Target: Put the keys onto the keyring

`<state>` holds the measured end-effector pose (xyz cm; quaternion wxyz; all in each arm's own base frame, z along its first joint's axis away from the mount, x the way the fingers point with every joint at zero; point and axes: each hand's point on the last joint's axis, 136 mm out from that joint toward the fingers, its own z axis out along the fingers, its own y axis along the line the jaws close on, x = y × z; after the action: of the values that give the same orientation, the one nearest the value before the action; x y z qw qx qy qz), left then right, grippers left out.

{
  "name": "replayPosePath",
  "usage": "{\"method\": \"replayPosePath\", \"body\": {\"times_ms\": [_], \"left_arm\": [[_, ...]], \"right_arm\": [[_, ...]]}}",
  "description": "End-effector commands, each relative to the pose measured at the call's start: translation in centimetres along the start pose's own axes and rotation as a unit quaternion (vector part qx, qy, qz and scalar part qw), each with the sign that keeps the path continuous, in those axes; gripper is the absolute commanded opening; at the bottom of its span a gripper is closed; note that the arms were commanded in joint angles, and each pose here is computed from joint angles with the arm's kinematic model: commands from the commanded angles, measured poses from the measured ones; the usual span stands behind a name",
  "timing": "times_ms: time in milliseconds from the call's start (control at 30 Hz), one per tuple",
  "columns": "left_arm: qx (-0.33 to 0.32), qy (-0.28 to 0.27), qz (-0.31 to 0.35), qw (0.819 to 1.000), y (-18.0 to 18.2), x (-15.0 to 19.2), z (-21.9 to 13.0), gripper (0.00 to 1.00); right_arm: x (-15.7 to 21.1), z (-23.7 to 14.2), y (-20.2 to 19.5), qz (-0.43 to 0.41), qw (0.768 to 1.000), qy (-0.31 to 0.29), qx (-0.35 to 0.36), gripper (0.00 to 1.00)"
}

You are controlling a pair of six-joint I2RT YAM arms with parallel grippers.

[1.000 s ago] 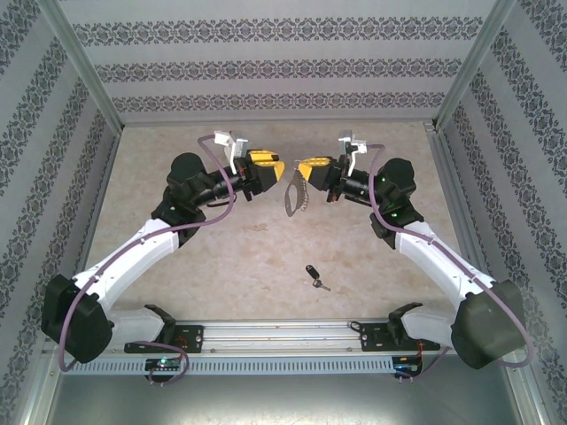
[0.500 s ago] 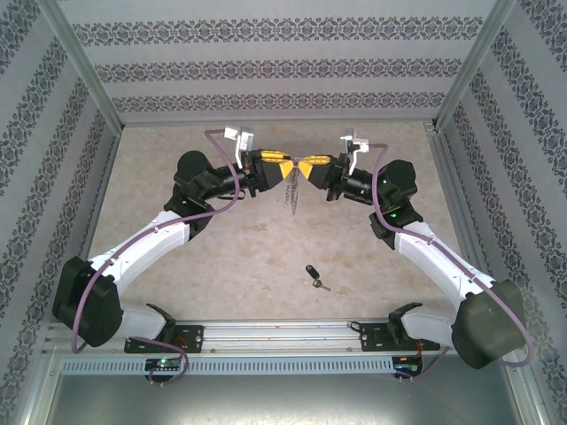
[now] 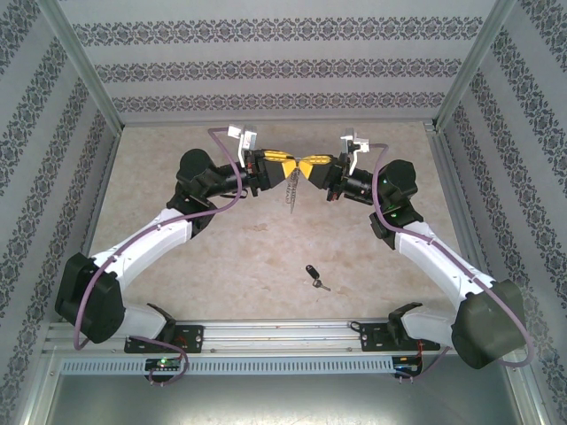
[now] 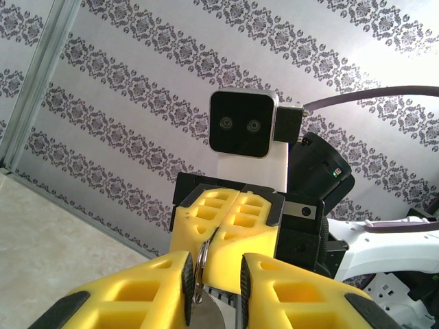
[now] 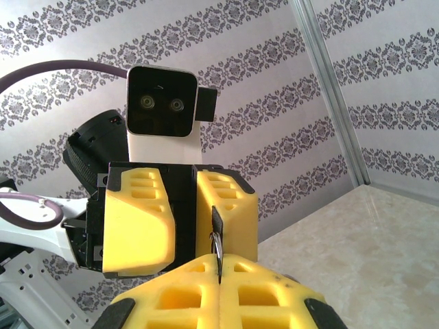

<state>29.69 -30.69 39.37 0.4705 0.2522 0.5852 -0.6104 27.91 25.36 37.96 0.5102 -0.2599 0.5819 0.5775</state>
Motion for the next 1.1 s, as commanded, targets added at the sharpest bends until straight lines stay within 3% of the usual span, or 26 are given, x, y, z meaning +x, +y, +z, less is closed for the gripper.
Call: {"method": "replayPosePath", "body": {"times_ms": [0, 267, 567, 1067], "left_arm": [[0.042, 0.007, 0.015, 0.999, -2.0, -0.2, 0.8, 0.27], [0.040, 0.009, 0.014, 0.999, -1.7, -0.1, 1.2, 0.21], [0.027, 0.009, 0.019, 0.999, -1.3, -0.1, 1.3, 0.30], [0.001, -0.007, 0.044, 0.999, -1.6, -0.4, 0.1, 0.29]], "right_arm": [[-0.8, 0.3, 1.3, -0.025, 0.999, -0.011, -0.020, 0.00], [-0.7, 0.4, 1.5, -0.024, 0.999, -0.006, -0.023, 0.00], [-0.7, 0.2, 1.8, -0.029, 0.999, -0.004, -0.024, 0.00], [-0.7, -0.5, 0.5, -0.029, 1.000, -0.007, 0.006, 0.00]]}}
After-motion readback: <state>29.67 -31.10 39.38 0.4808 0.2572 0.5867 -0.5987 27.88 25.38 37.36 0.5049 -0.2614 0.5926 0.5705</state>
